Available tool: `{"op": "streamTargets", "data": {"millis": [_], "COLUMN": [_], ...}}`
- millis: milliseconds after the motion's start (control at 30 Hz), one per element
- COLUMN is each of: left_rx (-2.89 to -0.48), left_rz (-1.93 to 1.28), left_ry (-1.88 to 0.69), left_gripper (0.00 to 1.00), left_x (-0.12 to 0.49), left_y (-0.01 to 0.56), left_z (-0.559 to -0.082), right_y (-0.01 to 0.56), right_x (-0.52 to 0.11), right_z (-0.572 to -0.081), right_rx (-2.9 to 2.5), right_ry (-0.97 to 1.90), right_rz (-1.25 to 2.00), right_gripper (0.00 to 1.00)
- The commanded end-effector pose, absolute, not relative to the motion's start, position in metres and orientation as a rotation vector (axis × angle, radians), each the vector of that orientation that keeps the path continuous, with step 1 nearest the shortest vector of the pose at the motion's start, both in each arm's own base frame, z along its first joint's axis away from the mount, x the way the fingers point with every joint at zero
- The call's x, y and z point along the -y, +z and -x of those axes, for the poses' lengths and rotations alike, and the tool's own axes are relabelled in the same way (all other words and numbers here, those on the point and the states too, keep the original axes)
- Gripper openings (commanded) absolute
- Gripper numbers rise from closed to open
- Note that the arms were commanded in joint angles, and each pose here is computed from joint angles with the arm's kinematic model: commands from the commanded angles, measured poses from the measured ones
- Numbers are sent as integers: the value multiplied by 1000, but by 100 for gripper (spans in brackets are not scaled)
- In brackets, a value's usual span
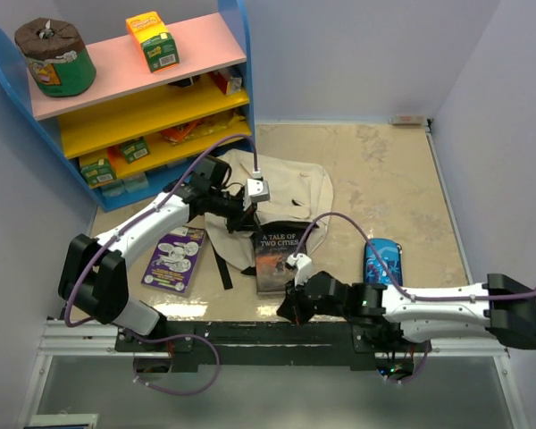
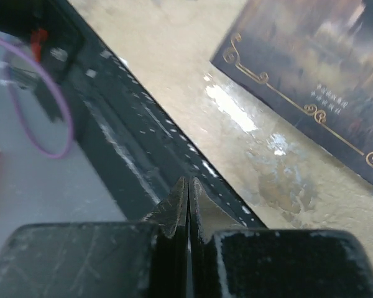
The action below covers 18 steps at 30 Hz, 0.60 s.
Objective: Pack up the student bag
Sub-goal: Place the book in the student bag.
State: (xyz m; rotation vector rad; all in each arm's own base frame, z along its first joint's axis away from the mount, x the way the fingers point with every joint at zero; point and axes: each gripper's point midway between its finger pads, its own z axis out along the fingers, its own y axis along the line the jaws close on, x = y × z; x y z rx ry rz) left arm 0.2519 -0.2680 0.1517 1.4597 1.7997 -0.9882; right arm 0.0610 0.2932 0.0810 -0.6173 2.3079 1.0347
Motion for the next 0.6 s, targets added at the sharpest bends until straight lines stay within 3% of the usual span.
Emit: {"op": "streamTargets", "data": {"millis": [0, 233, 567], "left_rx": [-1717, -1718, -1669], "left_rz": [-1490, -1545, -1647], "left_ry": [-963, -970, -1059], "left_gripper": [0, 0, 0], "left_x": [271, 263, 261], "left_y": [164, 156, 154], "left_z": [-259, -245, -226], "right_y": [68, 48, 89], "right_x": [-305, -312, -292], "right_z": [-72, -115, -202], "right_rx": [-2306, -2281, -2012], "right_ry": [891, 528, 287], "right_rz": [573, 470, 290], "right_gripper": [0, 0, 0]}}
